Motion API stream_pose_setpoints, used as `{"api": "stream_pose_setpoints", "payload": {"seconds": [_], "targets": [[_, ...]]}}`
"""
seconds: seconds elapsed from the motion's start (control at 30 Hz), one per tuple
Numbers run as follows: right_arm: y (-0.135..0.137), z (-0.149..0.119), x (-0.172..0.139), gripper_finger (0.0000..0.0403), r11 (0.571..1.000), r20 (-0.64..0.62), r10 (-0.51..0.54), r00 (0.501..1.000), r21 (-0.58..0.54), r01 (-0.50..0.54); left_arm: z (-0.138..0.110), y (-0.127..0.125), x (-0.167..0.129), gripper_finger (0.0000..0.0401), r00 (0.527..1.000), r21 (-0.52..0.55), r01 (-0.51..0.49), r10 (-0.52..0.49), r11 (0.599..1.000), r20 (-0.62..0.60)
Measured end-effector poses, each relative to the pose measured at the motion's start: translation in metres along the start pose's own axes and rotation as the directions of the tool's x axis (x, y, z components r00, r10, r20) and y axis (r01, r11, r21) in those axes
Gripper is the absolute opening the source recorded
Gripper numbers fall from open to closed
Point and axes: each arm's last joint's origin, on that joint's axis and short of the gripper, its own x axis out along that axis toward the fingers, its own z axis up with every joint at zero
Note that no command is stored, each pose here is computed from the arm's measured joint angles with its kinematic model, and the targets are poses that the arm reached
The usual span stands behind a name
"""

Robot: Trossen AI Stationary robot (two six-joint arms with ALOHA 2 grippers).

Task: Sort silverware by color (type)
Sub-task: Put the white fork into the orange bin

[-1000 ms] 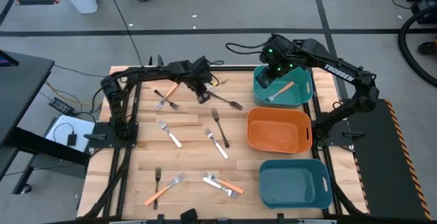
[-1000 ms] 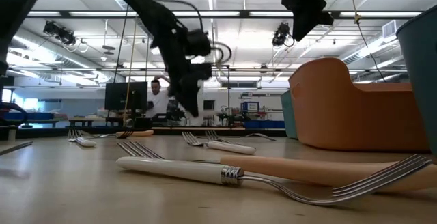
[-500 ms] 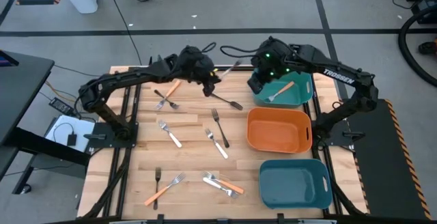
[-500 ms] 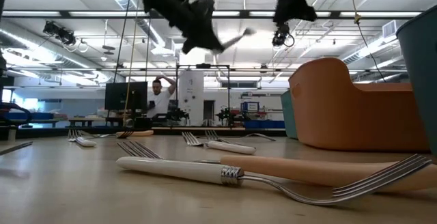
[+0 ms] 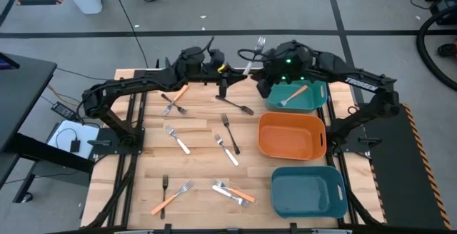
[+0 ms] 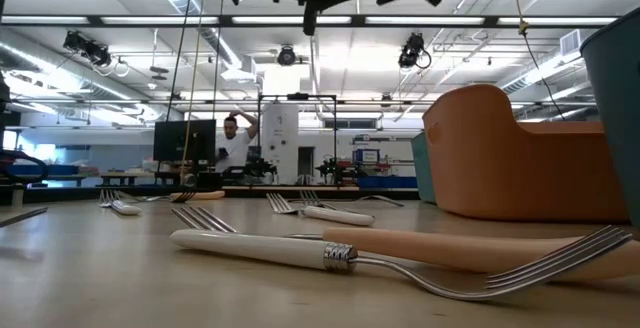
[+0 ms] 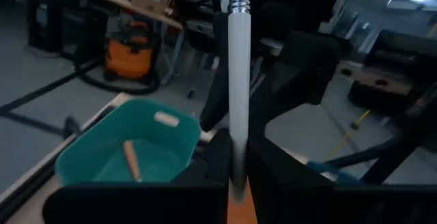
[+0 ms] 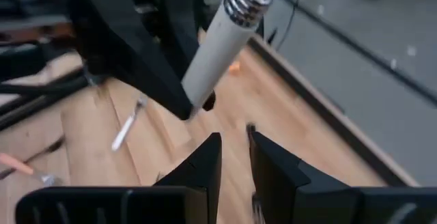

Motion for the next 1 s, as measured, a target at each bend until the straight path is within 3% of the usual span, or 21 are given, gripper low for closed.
{"api": "stream_pose_setpoints", "payload": {"seconds": [0.2,0.37,0.6,0.8,1.0], "targets": [[-0.001,0.015,-0.040,0.0085,0.999,0.226,0.034,0.973,-0.017,-0.031,0.009,-0.003,-0.001,0.0037,0.995,-0.006,0.065,-0.065,0.998,0.074],[-0.002,0.025,-0.051,0.0085,0.999,0.335,0.051,0.941,-0.009,-0.051,0.009,-0.005,-0.001,0.0037,0.994,-0.007,0.091,-0.091,0.996,0.066],[0.003,0.030,-0.036,0.0085,0.989,0.334,0.150,0.930,-0.041,-0.145,0.009,-0.005,-0.001,0.0038,0.993,-0.003,0.103,-0.102,0.995,0.065],[0.002,0.031,-0.025,0.0084,0.991,0.333,0.134,0.933,-0.035,-0.130,0.008,-0.005,-0.001,0.0038,0.993,-0.009,0.108,-0.108,0.994,0.054],[0.003,0.032,-0.026,0.0040,0.987,0.336,0.162,0.928,-0.053,-0.153,0.008,-0.005,-0.001,0.0039,0.992,-0.012,0.115,-0.114,0.993,0.049]]}}
